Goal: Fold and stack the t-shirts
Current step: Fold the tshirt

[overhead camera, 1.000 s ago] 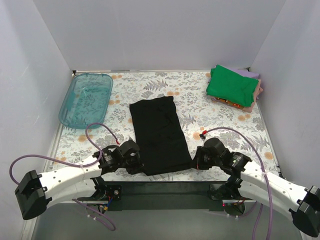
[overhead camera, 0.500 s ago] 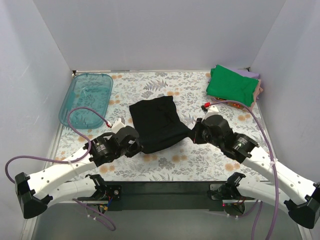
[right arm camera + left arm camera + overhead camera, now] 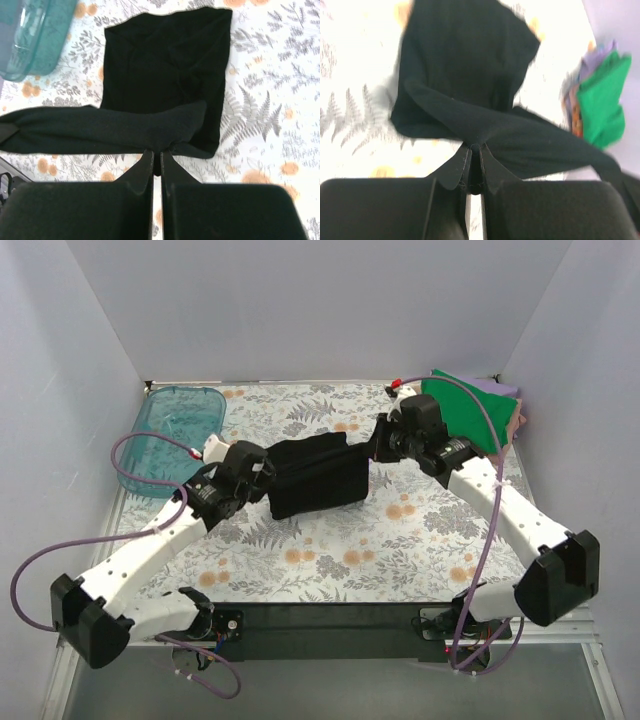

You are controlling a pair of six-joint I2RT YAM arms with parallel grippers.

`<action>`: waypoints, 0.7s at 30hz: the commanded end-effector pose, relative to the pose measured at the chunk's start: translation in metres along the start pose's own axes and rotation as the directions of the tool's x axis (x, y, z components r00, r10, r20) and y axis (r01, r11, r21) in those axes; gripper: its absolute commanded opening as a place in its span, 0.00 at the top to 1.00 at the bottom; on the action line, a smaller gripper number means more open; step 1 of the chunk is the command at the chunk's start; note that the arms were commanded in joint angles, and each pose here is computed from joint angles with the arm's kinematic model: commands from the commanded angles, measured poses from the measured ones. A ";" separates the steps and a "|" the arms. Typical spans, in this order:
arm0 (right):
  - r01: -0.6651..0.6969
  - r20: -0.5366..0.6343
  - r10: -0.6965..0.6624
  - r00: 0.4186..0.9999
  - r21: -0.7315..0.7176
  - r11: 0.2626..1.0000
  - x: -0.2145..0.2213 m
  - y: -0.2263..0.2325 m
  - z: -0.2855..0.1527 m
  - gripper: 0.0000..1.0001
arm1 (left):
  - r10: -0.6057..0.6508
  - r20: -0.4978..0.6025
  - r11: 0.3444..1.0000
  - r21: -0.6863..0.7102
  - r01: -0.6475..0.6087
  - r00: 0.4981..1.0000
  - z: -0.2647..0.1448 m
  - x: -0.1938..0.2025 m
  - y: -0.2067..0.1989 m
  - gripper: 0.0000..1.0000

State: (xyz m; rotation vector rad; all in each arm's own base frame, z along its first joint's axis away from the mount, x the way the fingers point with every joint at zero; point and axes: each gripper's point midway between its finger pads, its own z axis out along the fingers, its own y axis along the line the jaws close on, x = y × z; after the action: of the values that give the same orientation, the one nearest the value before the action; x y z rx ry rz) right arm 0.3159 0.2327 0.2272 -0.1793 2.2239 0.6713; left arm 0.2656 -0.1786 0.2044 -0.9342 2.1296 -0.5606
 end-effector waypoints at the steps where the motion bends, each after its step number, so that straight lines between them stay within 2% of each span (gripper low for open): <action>1: 0.058 0.102 -0.051 0.993 -0.062 0.996 -0.051 0.005 0.006 0.99 | -0.016 0.071 1.000 -0.012 0.017 0.997 0.023 -0.037 -0.013 1.00; 4: 0.048 0.052 -0.044 0.998 -0.075 0.996 -0.057 -0.007 0.040 0.99 | 0.002 0.099 0.999 -0.040 0.002 0.995 0.045 -0.056 -0.022 1.00; 6: 0.048 0.066 -0.042 0.997 -0.095 0.994 -0.073 -0.007 0.049 0.99 | -0.004 0.113 0.998 -0.062 0.011 0.994 0.067 -0.068 -0.022 1.00; 7: 0.041 0.042 -0.038 0.998 -0.089 0.995 -0.071 -0.013 0.065 0.99 | 0.010 0.102 1.000 -0.022 -0.008 0.995 0.072 -0.072 -0.035 1.00; 12: 0.037 0.044 -0.034 0.998 -0.070 0.997 -0.094 -0.030 0.100 0.99 | -0.003 0.050 0.995 -0.101 0.008 0.999 0.125 -0.086 -0.022 1.00; 13: 0.035 0.007 -0.035 0.999 -0.065 0.997 -0.084 -0.040 0.118 0.99 | -0.002 0.028 0.989 -0.149 0.007 1.000 0.142 -0.082 -0.011 1.00; 19: 0.002 -0.068 -0.006 0.998 -0.056 0.998 -0.070 -0.069 0.177 0.99 | -0.032 -0.007 0.981 -0.193 0.030 0.999 0.191 -0.094 0.005 1.00; 21: -0.005 -0.080 0.001 0.997 -0.051 0.999 -0.066 -0.076 0.190 0.99 | -0.026 -0.051 0.977 -0.210 0.015 0.998 0.211 -0.086 0.011 1.00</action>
State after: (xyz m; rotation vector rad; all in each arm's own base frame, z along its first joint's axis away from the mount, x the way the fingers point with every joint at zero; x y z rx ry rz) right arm 0.4790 0.2739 0.1344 -0.2433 2.3470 0.7816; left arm 0.4467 -0.1410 0.1032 -1.0867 2.2601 -0.4088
